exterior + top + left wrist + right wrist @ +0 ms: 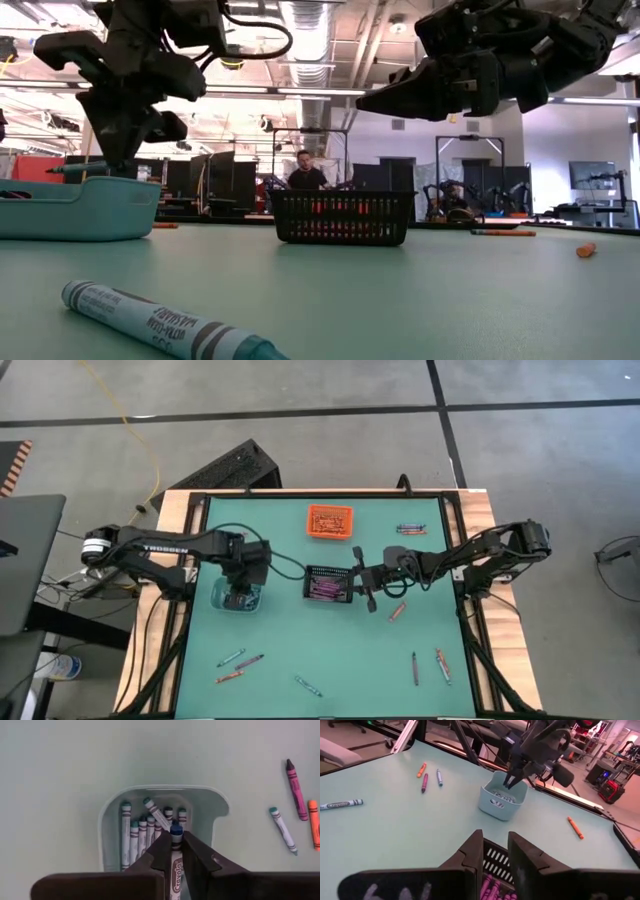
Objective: Sort crayons
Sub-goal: Put the blue crayon into the light blue bin
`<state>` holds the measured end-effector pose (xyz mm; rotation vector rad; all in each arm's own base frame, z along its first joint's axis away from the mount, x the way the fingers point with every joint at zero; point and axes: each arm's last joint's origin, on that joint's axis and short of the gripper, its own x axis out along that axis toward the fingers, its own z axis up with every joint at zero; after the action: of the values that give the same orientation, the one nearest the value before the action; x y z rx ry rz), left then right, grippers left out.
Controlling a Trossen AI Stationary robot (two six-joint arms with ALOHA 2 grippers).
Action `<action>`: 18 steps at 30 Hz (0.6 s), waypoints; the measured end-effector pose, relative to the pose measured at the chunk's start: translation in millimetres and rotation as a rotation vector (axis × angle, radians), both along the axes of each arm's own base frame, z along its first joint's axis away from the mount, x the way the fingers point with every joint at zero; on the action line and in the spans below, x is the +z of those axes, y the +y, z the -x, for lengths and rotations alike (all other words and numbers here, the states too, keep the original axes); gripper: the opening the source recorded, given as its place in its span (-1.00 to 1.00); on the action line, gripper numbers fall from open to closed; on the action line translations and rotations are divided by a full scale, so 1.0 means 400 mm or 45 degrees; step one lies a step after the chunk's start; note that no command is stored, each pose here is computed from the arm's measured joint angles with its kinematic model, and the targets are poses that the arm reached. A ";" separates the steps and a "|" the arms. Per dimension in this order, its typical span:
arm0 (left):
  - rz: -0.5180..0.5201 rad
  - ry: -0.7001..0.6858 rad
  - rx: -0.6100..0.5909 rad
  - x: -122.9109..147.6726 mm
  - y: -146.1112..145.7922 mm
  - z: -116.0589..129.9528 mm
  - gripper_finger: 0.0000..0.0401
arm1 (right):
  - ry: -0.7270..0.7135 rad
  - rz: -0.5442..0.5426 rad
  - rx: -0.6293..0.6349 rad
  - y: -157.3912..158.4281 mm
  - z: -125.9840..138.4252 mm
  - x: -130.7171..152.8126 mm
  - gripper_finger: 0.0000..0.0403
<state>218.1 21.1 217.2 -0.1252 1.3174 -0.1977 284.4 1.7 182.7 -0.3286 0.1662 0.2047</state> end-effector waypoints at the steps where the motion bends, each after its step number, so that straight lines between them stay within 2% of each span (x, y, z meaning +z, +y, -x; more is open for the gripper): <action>1: 0.002 0.001 0.002 0.000 -0.002 0.000 -0.86 | -0.001 -0.003 -0.001 0.000 0.000 0.000 -0.55; 13: -0.008 0.006 0.047 0.000 -0.002 -0.002 -0.68 | -0.012 -0.014 0.005 0.005 0.000 0.003 -0.55; 18: 0.107 -0.134 0.051 0.036 -0.006 -0.032 -0.67 | -0.063 -0.013 0.005 0.004 -0.002 0.012 -0.55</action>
<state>230.8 18.5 231.7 -0.2097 1.2009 -0.2230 285.3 3.4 187.6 -0.3233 0.1157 0.2009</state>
